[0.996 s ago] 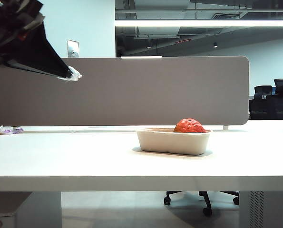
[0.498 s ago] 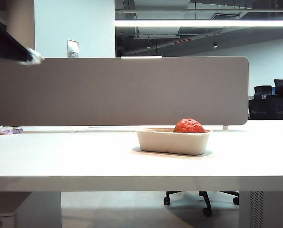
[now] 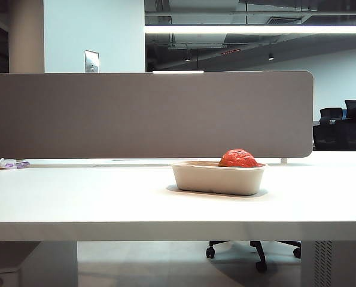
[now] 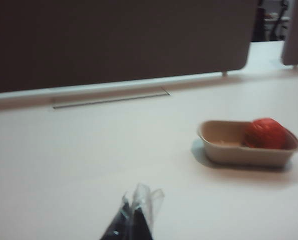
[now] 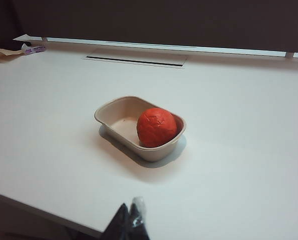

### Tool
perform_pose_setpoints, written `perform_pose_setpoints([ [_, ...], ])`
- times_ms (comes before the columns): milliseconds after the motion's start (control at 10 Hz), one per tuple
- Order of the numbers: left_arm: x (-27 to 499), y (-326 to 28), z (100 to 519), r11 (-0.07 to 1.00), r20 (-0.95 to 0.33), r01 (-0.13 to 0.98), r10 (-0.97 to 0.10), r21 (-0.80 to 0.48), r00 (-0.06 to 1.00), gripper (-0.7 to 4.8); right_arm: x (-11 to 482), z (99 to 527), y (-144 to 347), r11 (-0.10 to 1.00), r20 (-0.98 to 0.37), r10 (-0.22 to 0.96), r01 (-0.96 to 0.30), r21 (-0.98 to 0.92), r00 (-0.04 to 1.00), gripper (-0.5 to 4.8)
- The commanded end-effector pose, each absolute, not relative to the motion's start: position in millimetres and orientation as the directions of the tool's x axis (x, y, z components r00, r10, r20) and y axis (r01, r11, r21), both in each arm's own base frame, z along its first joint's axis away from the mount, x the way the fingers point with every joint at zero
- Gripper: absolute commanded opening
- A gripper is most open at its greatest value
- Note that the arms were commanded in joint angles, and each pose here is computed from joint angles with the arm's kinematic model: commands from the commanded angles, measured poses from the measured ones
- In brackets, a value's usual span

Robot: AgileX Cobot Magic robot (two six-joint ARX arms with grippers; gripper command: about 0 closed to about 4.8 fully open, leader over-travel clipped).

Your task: Pick up the orange and place it into the paper lunchbox.

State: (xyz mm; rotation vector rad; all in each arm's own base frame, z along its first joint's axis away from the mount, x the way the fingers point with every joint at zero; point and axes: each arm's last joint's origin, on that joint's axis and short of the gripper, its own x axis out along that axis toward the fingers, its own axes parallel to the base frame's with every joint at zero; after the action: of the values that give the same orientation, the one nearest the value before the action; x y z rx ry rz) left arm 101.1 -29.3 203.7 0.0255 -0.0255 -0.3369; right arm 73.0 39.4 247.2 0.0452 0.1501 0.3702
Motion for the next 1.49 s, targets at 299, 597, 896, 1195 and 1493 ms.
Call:
perform_pose_setpoints([
  [299,97,-11,165,0.993,0.011,0.111,-0.112,0.027,0.994,-0.06,73,250,39,0.931,-0.123,0.363,-0.356,0.078,0.924,-0.01],
  [597,97,-11,164,0.994,-0.008,0.11,-0.11,0.0,0.994,-0.05,73,250,39,0.931,-0.123,0.363,-0.356,0.078,0.924,0.0],
  [896,97,-11,163,0.993,-0.012,0.115,-0.115,0.0,0.993,-0.03,73,250,39,0.931,-0.123,0.363,-0.356,0.078,0.924,0.0],
  [1195,97,-11,163,0.993,-0.013,0.115,-0.115,-0.001,0.993,-0.03,73,250,39,0.931,-0.123,0.363,-0.356,0.078,0.924,0.0],
  [1493,97,-11,163,0.993,-0.014,0.116,-0.116,0.0,0.993,-0.03,98,170,3,0.995,0.071,-0.002,-0.004,0.097,0.998,0.0],
])
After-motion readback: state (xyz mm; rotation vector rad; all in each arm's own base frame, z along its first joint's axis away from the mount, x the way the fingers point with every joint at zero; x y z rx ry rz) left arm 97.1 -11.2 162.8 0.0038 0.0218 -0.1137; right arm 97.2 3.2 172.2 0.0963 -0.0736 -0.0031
